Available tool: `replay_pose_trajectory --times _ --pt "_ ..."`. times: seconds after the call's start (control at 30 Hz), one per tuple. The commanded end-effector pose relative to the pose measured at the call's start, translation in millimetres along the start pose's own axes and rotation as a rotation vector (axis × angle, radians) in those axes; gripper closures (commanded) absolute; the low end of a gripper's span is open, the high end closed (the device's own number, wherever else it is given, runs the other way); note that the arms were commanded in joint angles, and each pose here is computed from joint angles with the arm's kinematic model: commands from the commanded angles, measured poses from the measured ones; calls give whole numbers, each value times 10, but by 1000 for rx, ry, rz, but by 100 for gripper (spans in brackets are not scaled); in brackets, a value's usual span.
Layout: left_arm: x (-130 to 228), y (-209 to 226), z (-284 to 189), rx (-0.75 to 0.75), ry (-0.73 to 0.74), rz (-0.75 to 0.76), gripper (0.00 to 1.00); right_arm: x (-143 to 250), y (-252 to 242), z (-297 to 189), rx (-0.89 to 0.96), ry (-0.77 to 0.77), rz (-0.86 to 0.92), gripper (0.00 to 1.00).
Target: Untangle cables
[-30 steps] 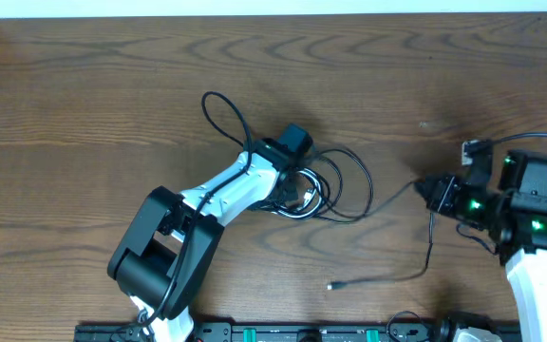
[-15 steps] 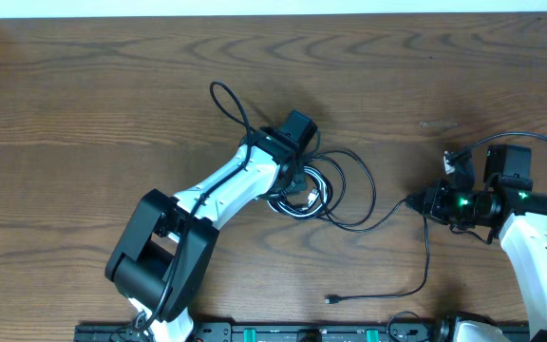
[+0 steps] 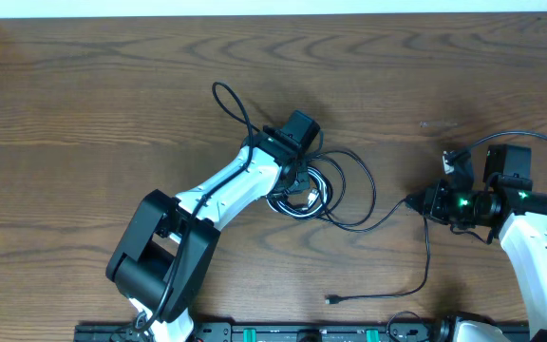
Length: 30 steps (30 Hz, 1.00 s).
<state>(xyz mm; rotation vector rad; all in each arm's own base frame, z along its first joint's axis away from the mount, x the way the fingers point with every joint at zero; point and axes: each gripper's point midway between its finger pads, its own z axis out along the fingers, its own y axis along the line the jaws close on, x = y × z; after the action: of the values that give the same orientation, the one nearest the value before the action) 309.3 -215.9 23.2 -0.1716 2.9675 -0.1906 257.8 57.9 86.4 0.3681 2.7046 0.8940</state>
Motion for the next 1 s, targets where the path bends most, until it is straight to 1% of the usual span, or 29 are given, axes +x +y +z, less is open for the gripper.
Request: replay_pose_trajectory --times 0.0,0.7,0.97 --pt "57 29 62 -13 19 -8 78 -42 31 -21 -8 -8 -23 99" --pt "59 58 68 -29 14 -7 79 -42 31 -21 -8 -8 -23 99" --pt "178 165 179 -49 33 -42 79 -43 31 -21 -8 -8 -23 99"
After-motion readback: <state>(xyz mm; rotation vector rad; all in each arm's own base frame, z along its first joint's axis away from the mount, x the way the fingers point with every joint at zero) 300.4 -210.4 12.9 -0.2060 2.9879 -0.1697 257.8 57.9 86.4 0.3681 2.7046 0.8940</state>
